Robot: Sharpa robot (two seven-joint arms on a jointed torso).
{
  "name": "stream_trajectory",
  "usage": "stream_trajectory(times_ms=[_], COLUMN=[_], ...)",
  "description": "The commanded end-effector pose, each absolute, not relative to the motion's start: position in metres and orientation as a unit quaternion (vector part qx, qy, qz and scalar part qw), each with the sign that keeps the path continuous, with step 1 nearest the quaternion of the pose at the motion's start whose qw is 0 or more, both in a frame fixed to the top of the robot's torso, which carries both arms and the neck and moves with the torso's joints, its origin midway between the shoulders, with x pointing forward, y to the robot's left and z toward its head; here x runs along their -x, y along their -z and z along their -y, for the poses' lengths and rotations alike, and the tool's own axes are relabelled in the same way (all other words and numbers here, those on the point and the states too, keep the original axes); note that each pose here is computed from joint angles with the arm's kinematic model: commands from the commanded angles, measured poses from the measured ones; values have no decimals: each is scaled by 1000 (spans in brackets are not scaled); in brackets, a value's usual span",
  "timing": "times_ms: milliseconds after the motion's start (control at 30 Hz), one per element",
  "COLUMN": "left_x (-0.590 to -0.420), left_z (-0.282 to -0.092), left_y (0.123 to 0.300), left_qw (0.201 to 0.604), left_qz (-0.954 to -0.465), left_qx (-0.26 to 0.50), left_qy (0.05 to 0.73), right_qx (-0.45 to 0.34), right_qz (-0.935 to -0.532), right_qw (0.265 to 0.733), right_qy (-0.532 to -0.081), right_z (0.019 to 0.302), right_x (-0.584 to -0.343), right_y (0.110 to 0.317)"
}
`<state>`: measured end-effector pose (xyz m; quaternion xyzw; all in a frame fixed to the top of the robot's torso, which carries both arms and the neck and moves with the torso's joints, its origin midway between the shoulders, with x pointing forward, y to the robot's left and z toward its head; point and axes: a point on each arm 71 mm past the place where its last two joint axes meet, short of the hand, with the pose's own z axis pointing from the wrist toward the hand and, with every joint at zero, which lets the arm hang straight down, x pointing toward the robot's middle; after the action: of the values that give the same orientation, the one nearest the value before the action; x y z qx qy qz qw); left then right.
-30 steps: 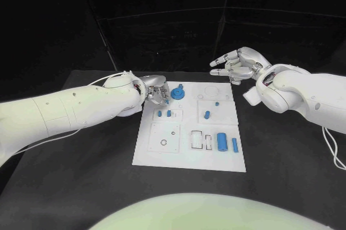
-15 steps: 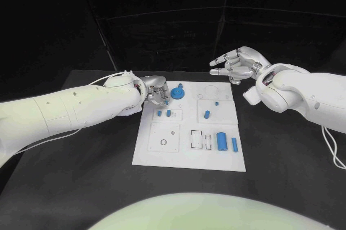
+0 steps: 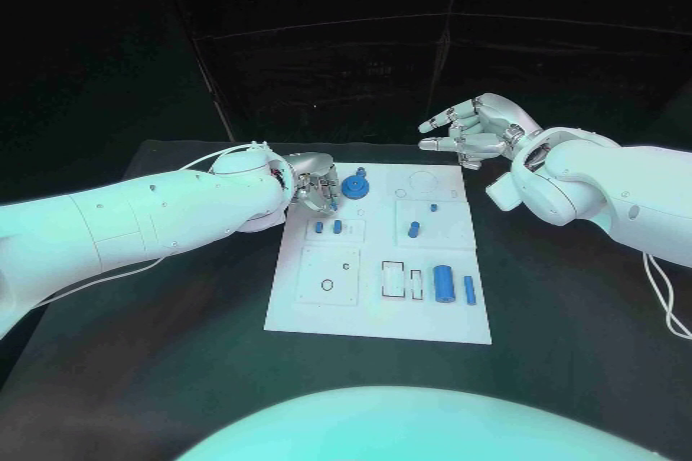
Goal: Assemble the parts on the task board
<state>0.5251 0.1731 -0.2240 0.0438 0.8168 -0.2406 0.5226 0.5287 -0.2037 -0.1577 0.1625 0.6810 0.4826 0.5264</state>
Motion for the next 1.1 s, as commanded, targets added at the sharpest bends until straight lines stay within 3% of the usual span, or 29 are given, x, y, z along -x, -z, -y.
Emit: stream_trajectory(times_ms=[33, 1100], left_x=[-524, -526], left_z=[-172, -183], left_y=[226, 226], left_qw=[511, 518], left_qz=[-825, -826], left_qx=[-45, -32], left_qy=[236, 220], right_qx=[-160, -168], right_qz=[-680, -686], right_qw=[524, 528], right_qy=[-488, -473], right_z=[202, 211], right_x=[-528, -532], right_y=[156, 158])
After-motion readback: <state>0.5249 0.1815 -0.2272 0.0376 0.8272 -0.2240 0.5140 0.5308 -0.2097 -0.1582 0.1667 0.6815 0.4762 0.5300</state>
